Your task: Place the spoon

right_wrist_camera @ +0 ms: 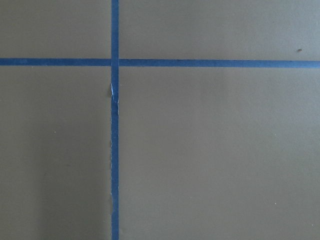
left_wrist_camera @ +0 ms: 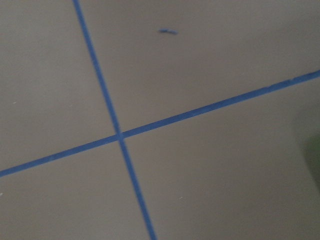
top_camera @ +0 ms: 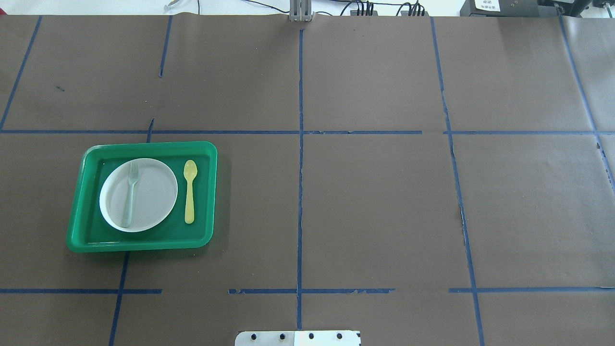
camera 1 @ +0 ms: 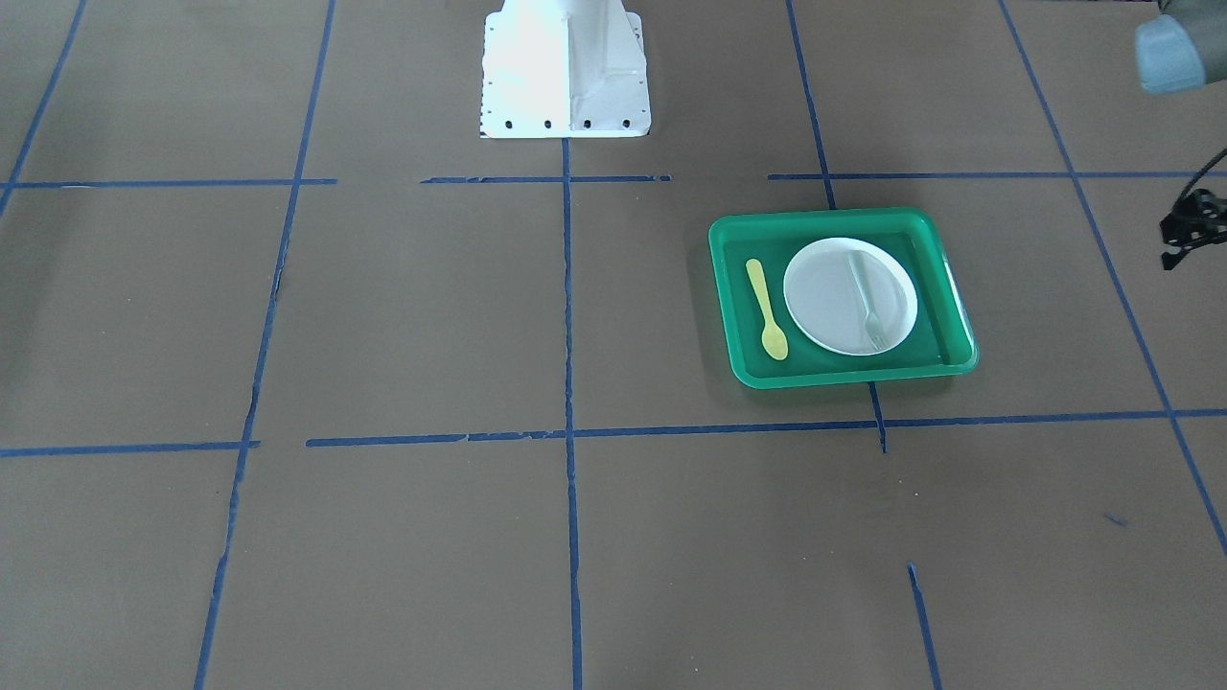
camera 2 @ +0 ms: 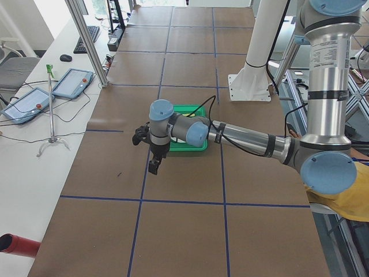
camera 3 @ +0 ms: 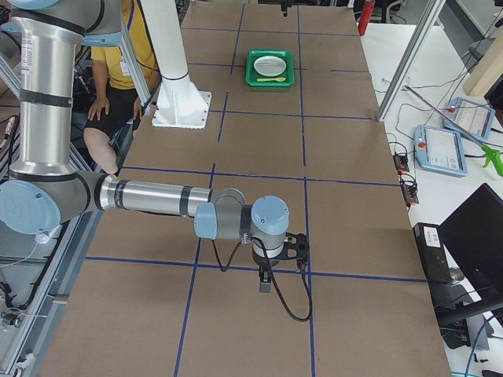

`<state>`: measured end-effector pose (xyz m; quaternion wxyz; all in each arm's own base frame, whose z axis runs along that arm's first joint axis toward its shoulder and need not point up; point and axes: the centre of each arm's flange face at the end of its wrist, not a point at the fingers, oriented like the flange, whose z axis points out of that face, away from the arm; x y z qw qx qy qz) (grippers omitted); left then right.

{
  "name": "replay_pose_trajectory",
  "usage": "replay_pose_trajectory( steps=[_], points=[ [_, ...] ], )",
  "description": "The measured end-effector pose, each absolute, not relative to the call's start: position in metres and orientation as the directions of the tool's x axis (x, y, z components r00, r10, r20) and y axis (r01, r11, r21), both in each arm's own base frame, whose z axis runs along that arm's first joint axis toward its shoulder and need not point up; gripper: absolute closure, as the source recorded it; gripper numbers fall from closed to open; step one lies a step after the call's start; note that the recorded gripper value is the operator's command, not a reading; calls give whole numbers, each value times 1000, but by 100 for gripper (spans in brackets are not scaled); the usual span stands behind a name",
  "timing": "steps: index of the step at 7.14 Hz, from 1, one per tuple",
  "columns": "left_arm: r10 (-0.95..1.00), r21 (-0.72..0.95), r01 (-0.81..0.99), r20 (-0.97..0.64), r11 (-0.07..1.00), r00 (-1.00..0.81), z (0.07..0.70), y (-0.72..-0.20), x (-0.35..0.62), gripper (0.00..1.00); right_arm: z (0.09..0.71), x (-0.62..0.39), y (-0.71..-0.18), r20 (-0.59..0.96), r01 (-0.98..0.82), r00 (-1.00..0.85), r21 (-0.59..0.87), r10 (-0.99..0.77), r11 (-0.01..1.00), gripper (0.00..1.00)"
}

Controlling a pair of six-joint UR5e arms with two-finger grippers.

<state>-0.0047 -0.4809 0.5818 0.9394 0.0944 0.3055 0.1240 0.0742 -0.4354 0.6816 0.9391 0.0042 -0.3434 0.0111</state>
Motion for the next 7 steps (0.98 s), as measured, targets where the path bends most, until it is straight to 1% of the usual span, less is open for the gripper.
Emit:
replay_pose_trajectory(
  steps=[1,3,4,7],
  points=[
    [300,236,-199,-551,951,779,611,-467,-45,0,682,74,-435,645,-24,764,0,18,1000,0],
    [299,206,-218,-614,954,730,656,-426,-72,0,682,74,-435,645,-24,764,0,18,1000,0],
    [288,204,-203,-649,958,704,661,-416,-75,0,682,74,-435,645,-24,764,0,18,1000,0],
    [277,219,-173,-669,960,689,658,-414,-84,0,682,74,-435,645,-24,764,1,18,1000,0]
  ],
)
